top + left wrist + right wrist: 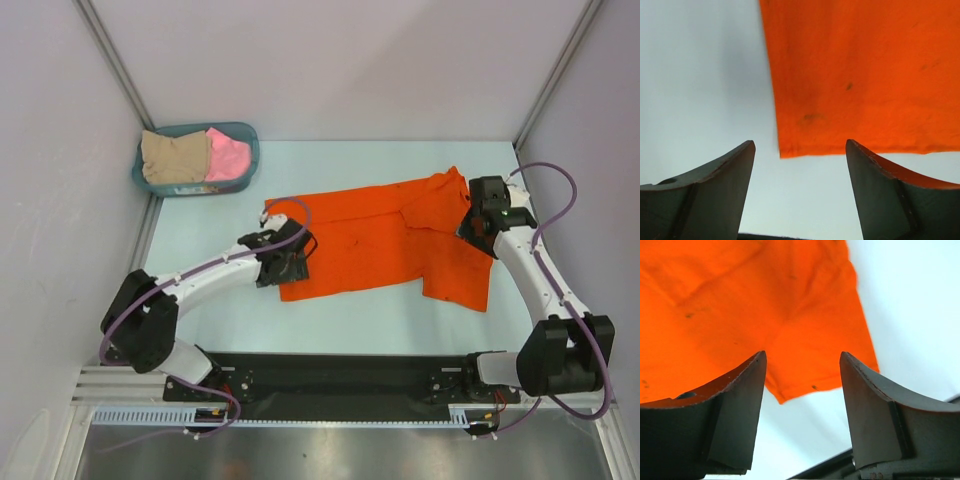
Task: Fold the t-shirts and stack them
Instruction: Fold the tshirt
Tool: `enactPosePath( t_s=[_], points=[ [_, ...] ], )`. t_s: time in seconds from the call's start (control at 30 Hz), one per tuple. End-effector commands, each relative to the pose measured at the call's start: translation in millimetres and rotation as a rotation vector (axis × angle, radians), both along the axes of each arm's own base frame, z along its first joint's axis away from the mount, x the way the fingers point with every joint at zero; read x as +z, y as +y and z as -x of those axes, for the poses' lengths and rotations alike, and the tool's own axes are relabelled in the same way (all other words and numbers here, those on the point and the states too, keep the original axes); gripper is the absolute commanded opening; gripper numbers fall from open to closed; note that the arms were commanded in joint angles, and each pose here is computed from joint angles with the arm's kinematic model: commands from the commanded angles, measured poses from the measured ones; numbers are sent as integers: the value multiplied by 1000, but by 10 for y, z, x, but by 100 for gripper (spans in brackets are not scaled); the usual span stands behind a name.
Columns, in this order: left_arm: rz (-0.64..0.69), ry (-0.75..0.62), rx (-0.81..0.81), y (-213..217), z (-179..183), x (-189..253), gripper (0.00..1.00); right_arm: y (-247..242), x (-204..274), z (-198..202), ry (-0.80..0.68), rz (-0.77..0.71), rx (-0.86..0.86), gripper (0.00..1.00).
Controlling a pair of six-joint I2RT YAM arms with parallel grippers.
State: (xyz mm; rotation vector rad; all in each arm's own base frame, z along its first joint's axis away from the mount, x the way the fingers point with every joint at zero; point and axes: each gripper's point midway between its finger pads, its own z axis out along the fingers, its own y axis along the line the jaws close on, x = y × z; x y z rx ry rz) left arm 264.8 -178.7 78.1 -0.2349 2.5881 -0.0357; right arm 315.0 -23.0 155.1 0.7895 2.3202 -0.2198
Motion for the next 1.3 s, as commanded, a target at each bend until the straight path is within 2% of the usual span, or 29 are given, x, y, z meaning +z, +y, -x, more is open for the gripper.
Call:
enactPosePath(
  t_s=[0.0,0.13,0.2,0.3,0.67,0.87,1.13,1.2,1.27],
  points=[
    [8,40,76,-1,357,-105,79,-173,-108,277,91,63,-105,66],
    [6,56,121,-20,529,-330,75,-172,-106,373,104,56,-109,63],
    [-30,71,107,-33,505,-427,71,-175,-67,416,80,53,-114,58],
    [-83,67,110,13,459,-440,65,-206,-40,470,56,62,-126,55],
    [-54,14,132,90,330,-403,52,-262,-129,505,70,67,-132,55],
    [-39,67,142,101,357,-533,52,-284,-167,512,74,36,-161,55],
    [-26,115,145,93,400,-669,47,-427,-95,510,64,40,-196,55],
    [-25,120,144,91,400,-682,41,-474,-95,530,65,47,-211,55],
    [-21,129,142,84,417,-729,40,-518,-134,570,73,50,-235,55]
  ],
)
